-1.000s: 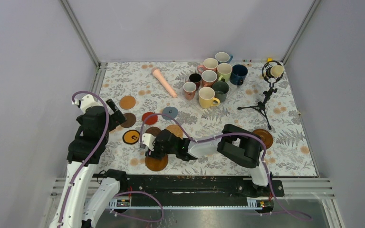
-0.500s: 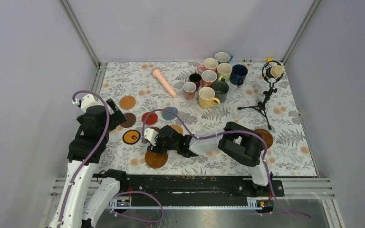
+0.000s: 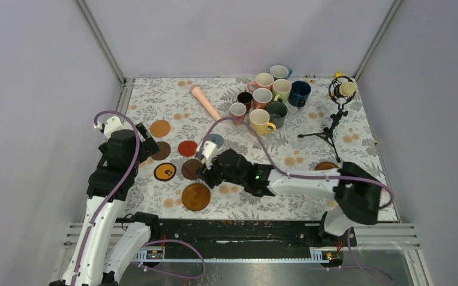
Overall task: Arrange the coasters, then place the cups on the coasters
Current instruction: Move the coaster to the center of the board.
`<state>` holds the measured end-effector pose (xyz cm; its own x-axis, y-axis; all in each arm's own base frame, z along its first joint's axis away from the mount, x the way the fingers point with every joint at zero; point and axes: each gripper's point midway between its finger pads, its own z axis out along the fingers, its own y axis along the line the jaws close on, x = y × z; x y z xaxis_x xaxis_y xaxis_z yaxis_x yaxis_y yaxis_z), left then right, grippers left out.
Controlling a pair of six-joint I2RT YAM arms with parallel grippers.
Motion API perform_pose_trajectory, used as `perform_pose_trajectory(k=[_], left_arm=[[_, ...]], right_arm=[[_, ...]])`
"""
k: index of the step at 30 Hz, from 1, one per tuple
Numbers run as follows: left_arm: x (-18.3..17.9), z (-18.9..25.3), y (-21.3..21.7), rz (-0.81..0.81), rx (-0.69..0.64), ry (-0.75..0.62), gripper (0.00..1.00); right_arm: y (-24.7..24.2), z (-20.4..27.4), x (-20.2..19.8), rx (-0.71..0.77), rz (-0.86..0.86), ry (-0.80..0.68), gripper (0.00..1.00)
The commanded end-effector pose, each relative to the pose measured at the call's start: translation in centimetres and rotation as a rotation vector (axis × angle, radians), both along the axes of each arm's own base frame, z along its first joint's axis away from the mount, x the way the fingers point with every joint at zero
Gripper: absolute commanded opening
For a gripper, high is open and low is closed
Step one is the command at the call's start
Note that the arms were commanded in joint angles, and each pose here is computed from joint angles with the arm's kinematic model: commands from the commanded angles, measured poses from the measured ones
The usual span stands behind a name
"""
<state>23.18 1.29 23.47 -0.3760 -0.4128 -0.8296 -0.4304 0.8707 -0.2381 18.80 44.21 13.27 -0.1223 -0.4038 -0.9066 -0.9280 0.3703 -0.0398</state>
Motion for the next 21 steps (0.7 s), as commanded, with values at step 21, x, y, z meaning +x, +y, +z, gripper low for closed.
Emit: perform_pose_trajectory(k=[21], left_arm=[[1.6,0.9,-3.9,-0.180,-0.068,-0.031,0.99]], right_arm=[[-40.6,-3.4,3.9,-0.054,-1.698,0.209,0.74]])
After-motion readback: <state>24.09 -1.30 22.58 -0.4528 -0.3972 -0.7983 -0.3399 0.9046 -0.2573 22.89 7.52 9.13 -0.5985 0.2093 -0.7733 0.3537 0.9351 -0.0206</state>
